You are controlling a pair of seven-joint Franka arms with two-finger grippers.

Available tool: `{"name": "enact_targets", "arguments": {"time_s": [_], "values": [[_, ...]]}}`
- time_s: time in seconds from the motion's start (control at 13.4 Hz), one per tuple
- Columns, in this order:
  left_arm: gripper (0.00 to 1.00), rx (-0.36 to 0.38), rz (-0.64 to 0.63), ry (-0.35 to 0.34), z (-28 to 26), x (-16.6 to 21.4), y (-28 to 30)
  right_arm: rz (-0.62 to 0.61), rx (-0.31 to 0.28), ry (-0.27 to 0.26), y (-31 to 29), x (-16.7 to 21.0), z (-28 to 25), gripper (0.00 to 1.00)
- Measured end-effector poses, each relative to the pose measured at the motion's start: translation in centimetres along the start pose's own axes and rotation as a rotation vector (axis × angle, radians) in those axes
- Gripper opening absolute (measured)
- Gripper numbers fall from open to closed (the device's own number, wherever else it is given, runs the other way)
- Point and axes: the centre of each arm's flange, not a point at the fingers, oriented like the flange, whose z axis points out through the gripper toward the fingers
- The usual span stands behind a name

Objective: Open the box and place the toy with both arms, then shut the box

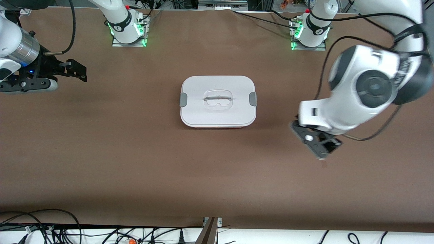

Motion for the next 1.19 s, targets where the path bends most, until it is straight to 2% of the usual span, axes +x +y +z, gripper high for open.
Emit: {"name": "enact_targets", "arguments": {"time_s": [0.3,0.52,0.67,0.9,1.19], "values": [[1.0,0.07,-0.172,0.035,-5.3,-8.7,-7.8,0.0,0.0,-0.003,0.0,0.1,0.2,1.0],[1.0,0.131,-0.298,0.019,-6.8,-15.2,-12.4,0.0,0.0,-0.004,0.0,0.1,0.2,1.0],[1.0,0.124,-0.344,0.007,-7.3,-17.3,-12.0,0.0,0.0,-0.004,0.0,0.1,0.2,1.0],[1.0,0.081,-0.493,0.0,-7.2,-19.8,-10.6,0.0,0.0,-0.004,0.0,0.1,0.2,1.0],[1.0,-0.014,-0.622,0.016,-8.2,-19.9,-6.6,0.0,0.0,-0.004,0.0,0.1,0.2,1.0]]}}
